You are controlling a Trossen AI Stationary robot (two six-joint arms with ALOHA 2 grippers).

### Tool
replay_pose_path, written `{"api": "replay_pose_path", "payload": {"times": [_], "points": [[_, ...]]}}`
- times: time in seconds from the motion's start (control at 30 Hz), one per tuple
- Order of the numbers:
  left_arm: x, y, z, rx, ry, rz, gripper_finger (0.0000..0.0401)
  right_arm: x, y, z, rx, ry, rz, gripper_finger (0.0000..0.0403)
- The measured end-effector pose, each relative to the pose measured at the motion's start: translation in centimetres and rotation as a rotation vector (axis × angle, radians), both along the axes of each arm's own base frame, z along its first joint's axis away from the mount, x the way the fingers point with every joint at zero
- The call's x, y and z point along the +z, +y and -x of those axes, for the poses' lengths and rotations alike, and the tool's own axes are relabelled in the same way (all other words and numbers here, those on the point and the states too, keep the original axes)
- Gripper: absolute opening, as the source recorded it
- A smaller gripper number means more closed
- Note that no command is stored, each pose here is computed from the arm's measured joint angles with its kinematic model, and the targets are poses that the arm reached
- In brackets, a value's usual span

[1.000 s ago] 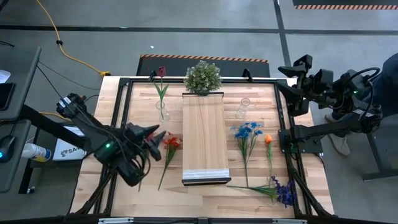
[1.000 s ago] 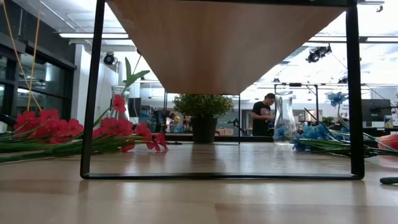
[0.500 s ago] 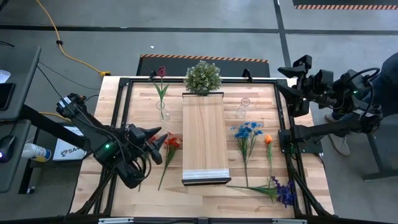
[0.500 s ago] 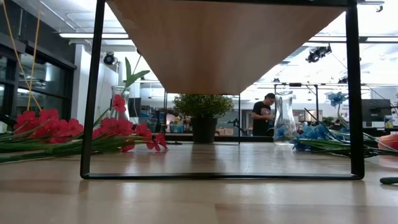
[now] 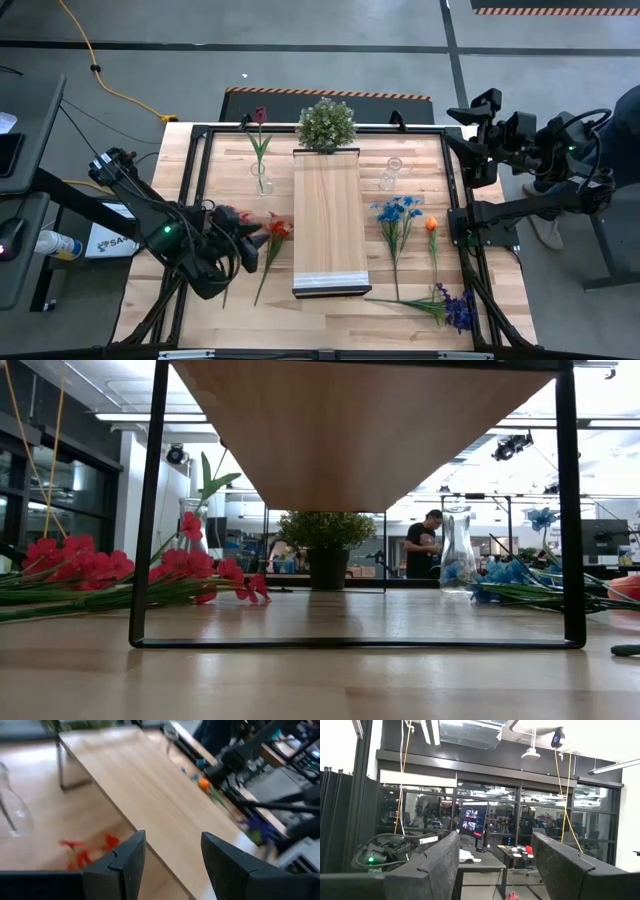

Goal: Pick and place flowers into a vace then onto a shelf
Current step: Put the right orange flowers into the left transparent vase

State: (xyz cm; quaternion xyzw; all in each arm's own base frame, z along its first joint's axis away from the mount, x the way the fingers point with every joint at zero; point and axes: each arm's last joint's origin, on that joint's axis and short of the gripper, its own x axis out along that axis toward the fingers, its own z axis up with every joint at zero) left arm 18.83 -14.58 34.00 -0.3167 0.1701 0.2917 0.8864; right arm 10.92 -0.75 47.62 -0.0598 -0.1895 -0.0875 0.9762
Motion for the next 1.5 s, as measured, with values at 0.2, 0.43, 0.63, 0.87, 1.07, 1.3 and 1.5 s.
{"api": "replay_pose_path", "payload": {"times": [0.2,0.43,0.63,0.87,1.07,1.3,1.5], "points": [[0.6,-0.1,0.2,-0.070,0.016,0.145,0.0225,0.0,0.0,0.0,0.001,0.000,-0.002,0.0236],[0.8,-0.4,0.1,-0.108,0.020,0.251,0.0225,0.0,0.0,0.0,0.009,-0.001,-0.002,0.0236],[0.8,-0.6,0.2,-0.112,0.038,0.318,0.0225,0.0,0.0,0.0,0.014,-0.001,0.000,0.0236],[0.5,0.0,-0.2,-0.092,0.069,0.319,0.0225,0.0,0.0,0.0,0.013,-0.001,0.003,0.0236],[0.1,2.0,-1.3,-0.091,0.205,0.350,0.0225,0.0,0.0,0.0,0.012,-0.001,0.003,0.0236],[0.9,4.2,-2.4,-0.092,0.374,0.384,0.0225,0.0,0.0,0.0,0.011,0.000,0.002,0.0236],[1.8,4.2,-3.3,-0.087,0.523,0.394,0.0225,0.0,0.0,0.0,0.010,0.000,0.006,0.0236]]}}
